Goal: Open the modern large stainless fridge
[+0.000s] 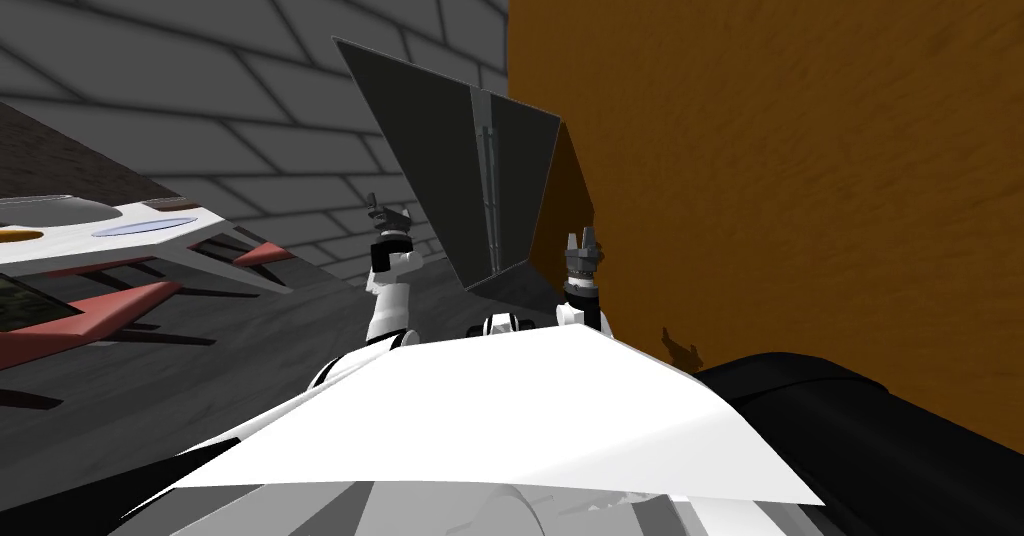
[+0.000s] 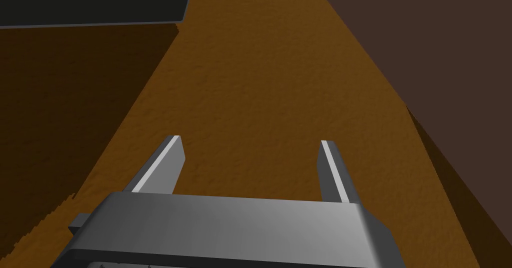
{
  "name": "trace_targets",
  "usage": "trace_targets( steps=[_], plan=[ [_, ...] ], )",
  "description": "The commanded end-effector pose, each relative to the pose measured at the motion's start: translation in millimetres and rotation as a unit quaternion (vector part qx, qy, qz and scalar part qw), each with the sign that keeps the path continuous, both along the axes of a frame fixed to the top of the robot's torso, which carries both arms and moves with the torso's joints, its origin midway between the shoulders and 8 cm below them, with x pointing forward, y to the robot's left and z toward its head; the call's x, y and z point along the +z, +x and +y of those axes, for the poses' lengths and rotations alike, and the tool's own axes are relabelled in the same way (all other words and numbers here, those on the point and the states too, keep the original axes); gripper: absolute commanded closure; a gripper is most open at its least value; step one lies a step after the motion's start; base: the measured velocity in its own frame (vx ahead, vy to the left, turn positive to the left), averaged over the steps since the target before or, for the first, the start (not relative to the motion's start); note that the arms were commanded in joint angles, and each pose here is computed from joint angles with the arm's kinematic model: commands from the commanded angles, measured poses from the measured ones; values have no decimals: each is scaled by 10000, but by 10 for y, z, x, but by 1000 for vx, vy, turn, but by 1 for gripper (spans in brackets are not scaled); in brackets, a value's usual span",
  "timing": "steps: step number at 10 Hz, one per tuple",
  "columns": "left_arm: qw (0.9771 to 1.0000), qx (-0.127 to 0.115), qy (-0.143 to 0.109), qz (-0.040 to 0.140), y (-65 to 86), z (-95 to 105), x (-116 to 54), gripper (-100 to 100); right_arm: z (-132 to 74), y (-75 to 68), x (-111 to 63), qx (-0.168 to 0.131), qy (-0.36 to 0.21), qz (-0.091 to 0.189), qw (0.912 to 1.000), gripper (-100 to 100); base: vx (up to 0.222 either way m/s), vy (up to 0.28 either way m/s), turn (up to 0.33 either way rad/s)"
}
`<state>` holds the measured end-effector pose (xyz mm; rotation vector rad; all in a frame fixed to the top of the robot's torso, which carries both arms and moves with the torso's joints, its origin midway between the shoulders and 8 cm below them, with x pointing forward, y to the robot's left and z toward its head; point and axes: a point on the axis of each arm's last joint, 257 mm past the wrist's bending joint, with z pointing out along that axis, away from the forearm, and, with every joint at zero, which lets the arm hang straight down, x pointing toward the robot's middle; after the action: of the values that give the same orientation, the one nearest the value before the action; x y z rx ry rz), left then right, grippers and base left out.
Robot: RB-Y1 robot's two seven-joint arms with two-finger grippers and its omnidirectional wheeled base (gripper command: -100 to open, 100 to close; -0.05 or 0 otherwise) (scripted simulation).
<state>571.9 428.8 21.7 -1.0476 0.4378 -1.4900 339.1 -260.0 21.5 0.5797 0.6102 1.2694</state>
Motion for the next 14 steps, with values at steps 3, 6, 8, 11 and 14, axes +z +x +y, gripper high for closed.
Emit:
trace_targets(
  steps=[3, 6, 8, 11, 14],
  plan=[
    [9989, -127, -442, 45, 321, 20, 78, -100, 0, 0, 0, 0, 0, 0, 10000, 0, 23, -23, 22],
    [9962, -249, -812, 165, 569, 26, 74, -100, 0, 0, 0, 0, 0, 0, 10000, 0, 24, -25, 25],
    [9941, -353, -1001, 219, 724, -23, 104, -100, 0, 0, 0, 0, 0, 0, 10000, 0, 22, -27, 21],
    [9915, -487, -1182, 255, 888, -111, 175, -100, 0, 0, 0, 0, 0, 0, 10000, 0, 18, -31, 26],
    [9860, -704, -1469, 354, 1107, -252, 246, -100, 0, 0, 0, 0, 0, 0, 10000, 0, 21, -35, 27]
  ],
)
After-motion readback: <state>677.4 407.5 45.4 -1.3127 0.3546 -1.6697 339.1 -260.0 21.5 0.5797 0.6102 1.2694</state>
